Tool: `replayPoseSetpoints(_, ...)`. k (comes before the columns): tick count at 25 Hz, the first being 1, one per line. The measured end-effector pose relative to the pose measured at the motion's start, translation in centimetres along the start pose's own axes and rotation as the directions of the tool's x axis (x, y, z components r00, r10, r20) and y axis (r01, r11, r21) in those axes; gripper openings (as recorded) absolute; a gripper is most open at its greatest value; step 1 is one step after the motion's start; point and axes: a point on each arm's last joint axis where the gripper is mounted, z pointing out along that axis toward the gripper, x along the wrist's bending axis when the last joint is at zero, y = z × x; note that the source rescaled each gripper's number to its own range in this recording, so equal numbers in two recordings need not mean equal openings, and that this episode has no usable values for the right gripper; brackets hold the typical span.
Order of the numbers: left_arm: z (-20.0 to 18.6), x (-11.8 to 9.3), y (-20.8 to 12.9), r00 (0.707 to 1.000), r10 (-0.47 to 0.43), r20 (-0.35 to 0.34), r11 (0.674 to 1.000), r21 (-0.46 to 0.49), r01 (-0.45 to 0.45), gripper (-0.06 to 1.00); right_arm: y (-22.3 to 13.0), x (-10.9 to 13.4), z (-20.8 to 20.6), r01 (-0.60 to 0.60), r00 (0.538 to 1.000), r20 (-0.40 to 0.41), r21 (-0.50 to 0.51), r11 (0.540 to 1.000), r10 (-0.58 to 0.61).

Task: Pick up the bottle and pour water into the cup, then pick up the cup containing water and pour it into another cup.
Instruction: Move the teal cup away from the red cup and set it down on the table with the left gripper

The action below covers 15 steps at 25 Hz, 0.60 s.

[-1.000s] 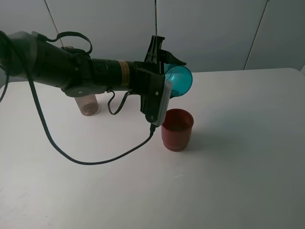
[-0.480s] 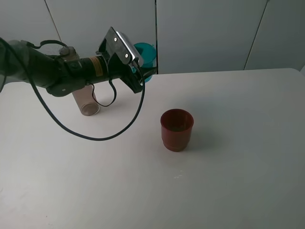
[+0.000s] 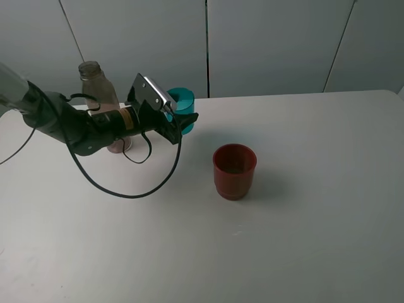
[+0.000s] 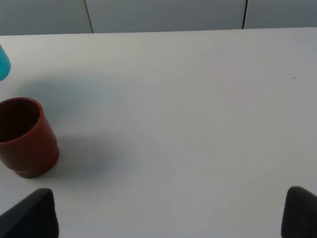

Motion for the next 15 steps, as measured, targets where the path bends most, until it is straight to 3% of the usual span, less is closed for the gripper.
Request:
replayPoseSetpoints(7,1.5,0.4,-1.5,0.992,-0.128,0.013,0.992,-0.005,0.128,0.19,0.0,0.0,0.0,0.000,1.000,0.000,0.000,1.000,0.000)
replayPoseSetpoints(15,1.9,0.3,-2.4,0.993,-0.113,0.034,0.993,0.049,0.111,0.19,0.0,0.0,0.0,0.000,1.000,0.000,0.000,1.000,0.000)
